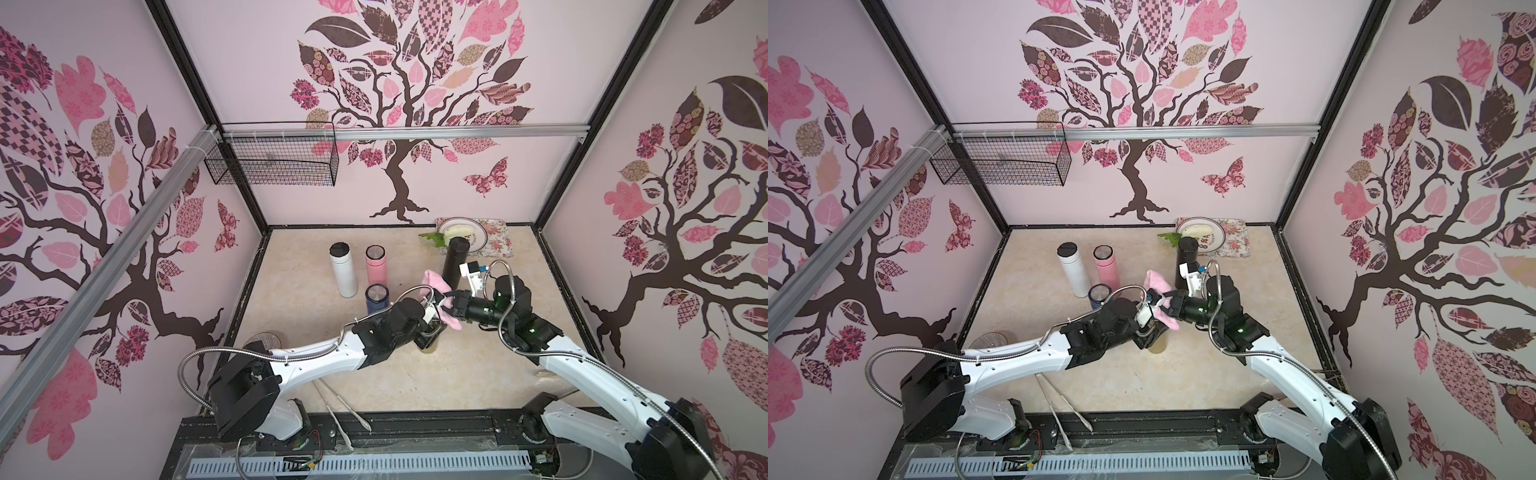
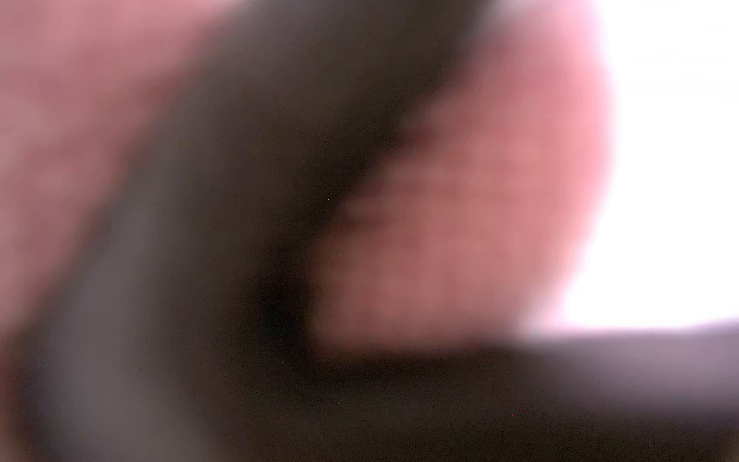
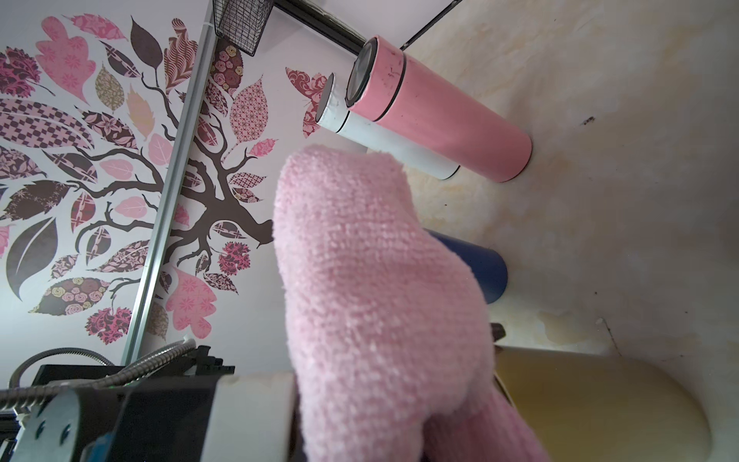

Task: Wipe the surface of the thermos
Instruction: Wipe the dirt from the surface of the thermos.

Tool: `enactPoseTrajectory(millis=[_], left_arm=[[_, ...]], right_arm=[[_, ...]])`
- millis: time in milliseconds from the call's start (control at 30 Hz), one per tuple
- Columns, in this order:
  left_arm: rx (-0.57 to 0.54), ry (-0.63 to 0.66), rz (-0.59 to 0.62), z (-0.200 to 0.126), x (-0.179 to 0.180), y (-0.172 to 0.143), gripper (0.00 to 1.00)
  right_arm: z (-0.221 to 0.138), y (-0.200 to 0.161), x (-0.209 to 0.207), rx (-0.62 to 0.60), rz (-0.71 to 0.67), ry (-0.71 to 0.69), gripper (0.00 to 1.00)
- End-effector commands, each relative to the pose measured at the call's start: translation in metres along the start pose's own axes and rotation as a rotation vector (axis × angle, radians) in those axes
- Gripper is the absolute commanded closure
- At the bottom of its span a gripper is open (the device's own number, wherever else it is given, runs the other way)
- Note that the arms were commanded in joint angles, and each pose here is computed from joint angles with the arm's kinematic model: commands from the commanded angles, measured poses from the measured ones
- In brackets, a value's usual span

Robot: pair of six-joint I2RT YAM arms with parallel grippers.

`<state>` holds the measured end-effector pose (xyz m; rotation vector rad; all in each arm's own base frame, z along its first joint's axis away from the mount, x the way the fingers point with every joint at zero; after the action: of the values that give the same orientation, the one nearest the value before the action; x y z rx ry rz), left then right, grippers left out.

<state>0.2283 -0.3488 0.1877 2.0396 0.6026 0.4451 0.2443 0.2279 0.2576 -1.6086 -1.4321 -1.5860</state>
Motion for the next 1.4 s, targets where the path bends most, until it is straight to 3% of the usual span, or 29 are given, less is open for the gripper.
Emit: enactPoseTrajectory(millis=[0, 233, 367, 533, 733, 900, 1067, 1367], left_arm=[[0.036, -0.076, -0.001, 0.008, -0.019, -0.015, 1.00], [0.046, -0.037, 0.000, 0.011, -0.012, -0.014, 1.00], [0.045, -0.060, 0.005, 0.013, -0.016, -0.013, 1.00], [0.041, -0.087, 0.015, 0.014, -0.020, -0.011, 1.00], [0.043, -0.102, 0.025, 0.012, -0.024, -0.013, 1.00], [0.039, -0.098, 0.024, 0.009, -0.023, -0.014, 1.00], [0.031, -0.103, 0.023, 0.006, -0.024, -0.013, 1.00], [0.029, -0.089, 0.016, 0.002, -0.021, -0.016, 1.00]], right_arm=[[0.005, -0.002, 0.011, 0.055, -0.008, 0.013, 1.00], [-0.041, -0.045, -0.019, 0.078, 0.012, -0.115, 1.00], [-0.056, -0.049, -0.018, 0.031, 0.010, -0.106, 1.00], [-0.034, -0.031, 0.000, 0.033, -0.012, -0.010, 1.00], [-0.008, 0.002, 0.014, -0.015, -0.073, -0.005, 1.00], [-0.004, 0.020, -0.011, -0.107, -0.104, -0.173, 1.00], [-0.024, 0.043, -0.037, -0.297, -0.135, -0.356, 1.00], [-0.032, 0.051, -0.032, -0.331, -0.172, -0.389, 1.00]])
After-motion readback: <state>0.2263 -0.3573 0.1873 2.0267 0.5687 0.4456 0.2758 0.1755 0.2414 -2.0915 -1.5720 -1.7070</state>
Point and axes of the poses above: each gripper's point midway between its finger pads, its own z axis out along the fingers, its own x axis along the line the jaws close on, y = z × x, the point moved 3 cm from there along -z, back along the fingers, and after that the axes turned 6 degrees about z, right-handed, at the moved point
